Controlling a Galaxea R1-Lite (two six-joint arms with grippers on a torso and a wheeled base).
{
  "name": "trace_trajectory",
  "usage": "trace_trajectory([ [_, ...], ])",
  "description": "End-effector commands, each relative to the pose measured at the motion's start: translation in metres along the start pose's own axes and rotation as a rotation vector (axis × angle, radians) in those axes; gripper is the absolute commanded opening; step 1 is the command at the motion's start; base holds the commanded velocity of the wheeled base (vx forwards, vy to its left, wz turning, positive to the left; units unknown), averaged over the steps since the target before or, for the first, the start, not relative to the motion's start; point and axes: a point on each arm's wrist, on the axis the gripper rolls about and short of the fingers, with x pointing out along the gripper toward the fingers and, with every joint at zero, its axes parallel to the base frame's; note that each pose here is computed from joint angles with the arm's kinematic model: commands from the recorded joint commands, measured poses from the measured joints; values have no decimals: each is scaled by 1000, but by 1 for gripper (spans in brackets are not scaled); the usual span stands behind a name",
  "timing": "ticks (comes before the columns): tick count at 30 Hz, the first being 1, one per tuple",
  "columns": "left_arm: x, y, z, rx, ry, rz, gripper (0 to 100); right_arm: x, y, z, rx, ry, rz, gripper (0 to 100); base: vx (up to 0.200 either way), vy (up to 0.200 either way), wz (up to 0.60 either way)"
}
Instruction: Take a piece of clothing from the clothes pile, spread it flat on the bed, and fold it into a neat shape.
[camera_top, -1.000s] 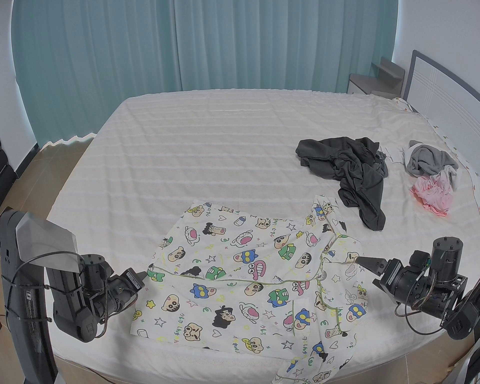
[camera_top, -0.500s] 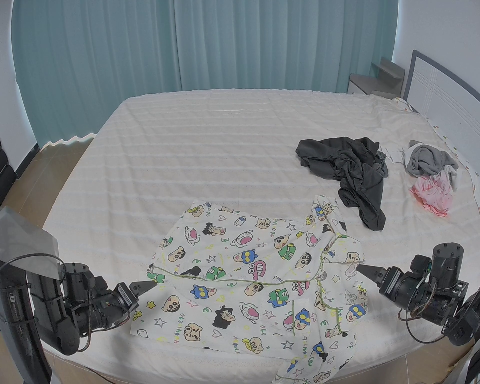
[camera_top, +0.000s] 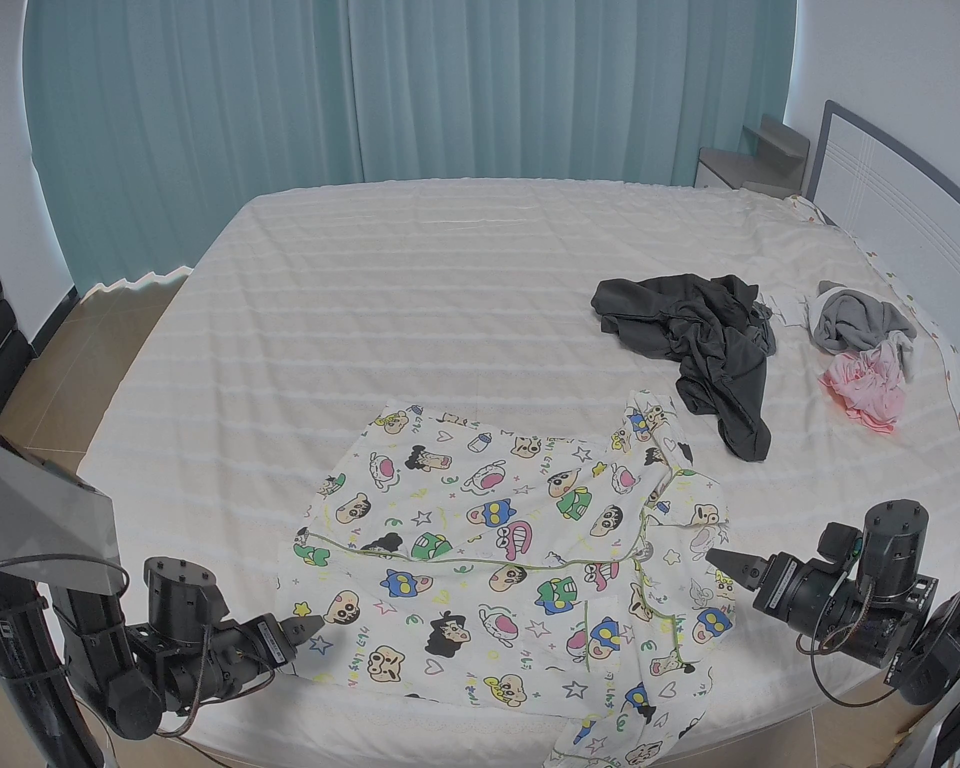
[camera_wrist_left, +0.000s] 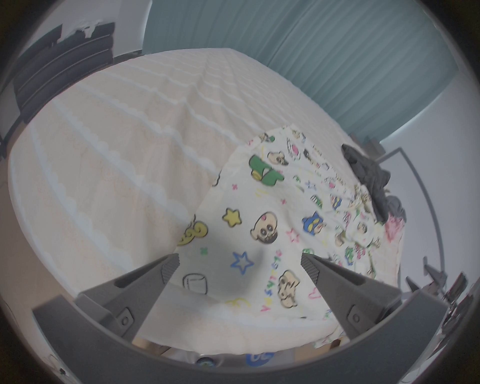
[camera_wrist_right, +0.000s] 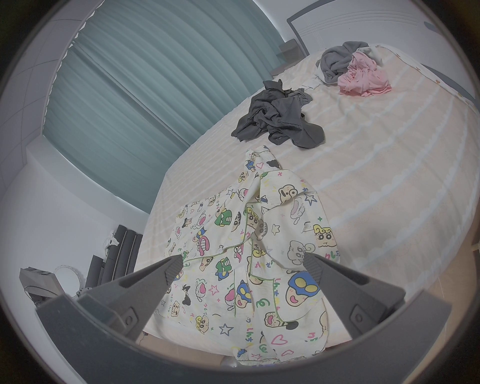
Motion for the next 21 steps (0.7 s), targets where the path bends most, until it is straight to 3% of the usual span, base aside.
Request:
trace_trajectory([
  [1,6,3,-18,58,83,58,100,1,1,-2,-5,6,1,100,0,0,0],
  [6,15,9,-24,63,121,95,100,1,2,-5,-9,22,8,100,0,0,0],
  [12,17,9,-22,58,92,78,100,1,3,-4,-11,20,10,100,0,0,0],
  [18,16,14,-22,128,35,196,100,1,3,-6,-14,24,11,100,0,0,0],
  [21,17,15,-21,131,36,211,100,1,4,-6,-15,27,14,100,0,0,0],
])
